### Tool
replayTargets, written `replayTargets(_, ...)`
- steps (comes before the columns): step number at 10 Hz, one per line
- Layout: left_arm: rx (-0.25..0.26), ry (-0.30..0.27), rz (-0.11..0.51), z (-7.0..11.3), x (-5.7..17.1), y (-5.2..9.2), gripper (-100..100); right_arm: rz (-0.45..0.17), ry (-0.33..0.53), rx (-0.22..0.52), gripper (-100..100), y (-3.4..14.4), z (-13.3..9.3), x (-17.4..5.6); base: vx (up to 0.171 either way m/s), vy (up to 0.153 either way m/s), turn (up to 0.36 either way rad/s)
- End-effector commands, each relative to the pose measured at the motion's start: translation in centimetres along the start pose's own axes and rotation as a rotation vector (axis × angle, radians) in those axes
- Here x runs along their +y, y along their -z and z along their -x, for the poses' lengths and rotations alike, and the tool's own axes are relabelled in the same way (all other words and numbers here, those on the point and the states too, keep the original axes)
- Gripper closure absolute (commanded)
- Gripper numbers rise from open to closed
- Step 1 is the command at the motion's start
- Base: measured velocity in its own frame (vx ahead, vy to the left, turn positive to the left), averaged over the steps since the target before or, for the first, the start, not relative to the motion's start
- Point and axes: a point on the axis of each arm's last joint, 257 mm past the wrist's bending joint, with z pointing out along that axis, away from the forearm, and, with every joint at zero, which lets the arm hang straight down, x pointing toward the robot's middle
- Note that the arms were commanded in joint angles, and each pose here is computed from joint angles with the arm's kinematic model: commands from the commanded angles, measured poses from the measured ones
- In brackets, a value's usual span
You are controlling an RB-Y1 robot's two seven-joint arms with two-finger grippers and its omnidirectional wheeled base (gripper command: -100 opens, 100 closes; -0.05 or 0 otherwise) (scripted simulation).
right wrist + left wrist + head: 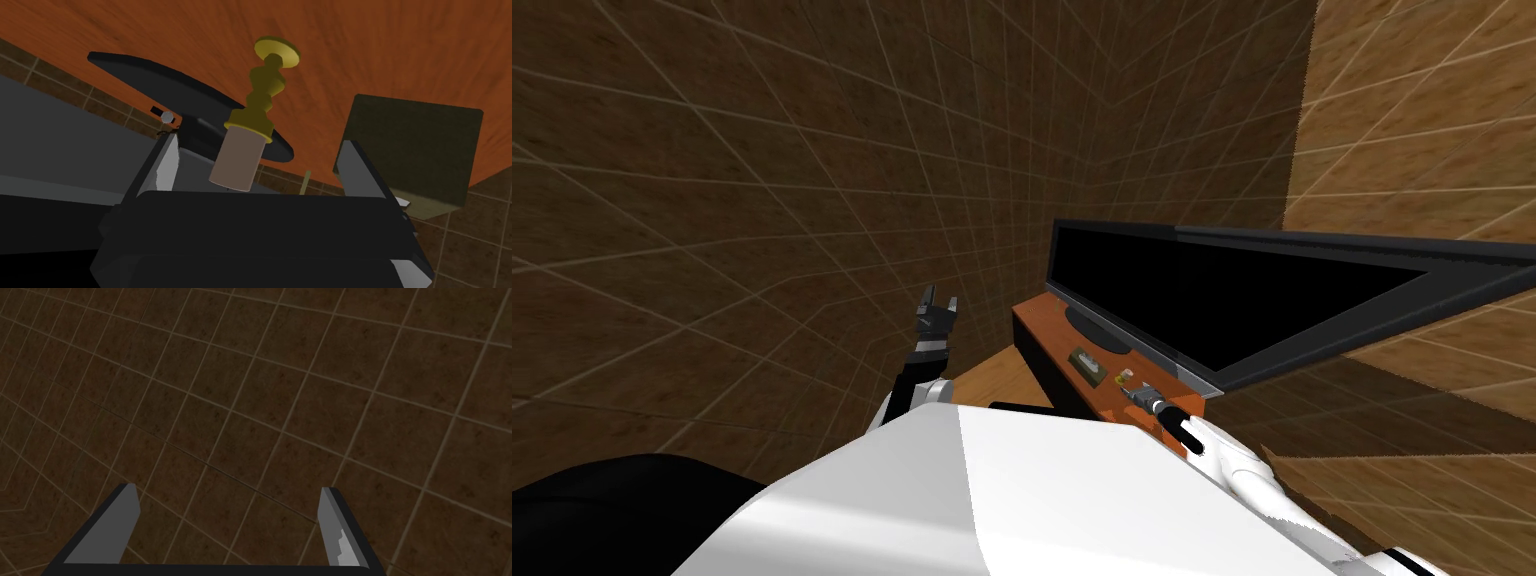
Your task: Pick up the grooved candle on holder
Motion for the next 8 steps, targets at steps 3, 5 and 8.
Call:
replayTargets(3, 0.0, 0.0, 0.0, 0.0, 0.0, 0.0, 0, -0.019, 0.111, 0.12, -100, 1.6, -4.7, -2.9, 0.077, 0.05, 0.076)
replayTargets(5, 0.0, 0.0, 0.0, 0.0, 0.0, 0.0, 0, -0.019, 0.153, 0.166, -100, 2.2, -6.5, -3.7, 0.081, 0.052, 0.075)
replayTargets(8, 0.0, 0.0, 0.0, 0.0, 0.0, 0.0, 0, -0.022, 0.136, 0.152, -100, 1.3, -6.0, -2.2, 0.01, 0.004, 0.022)
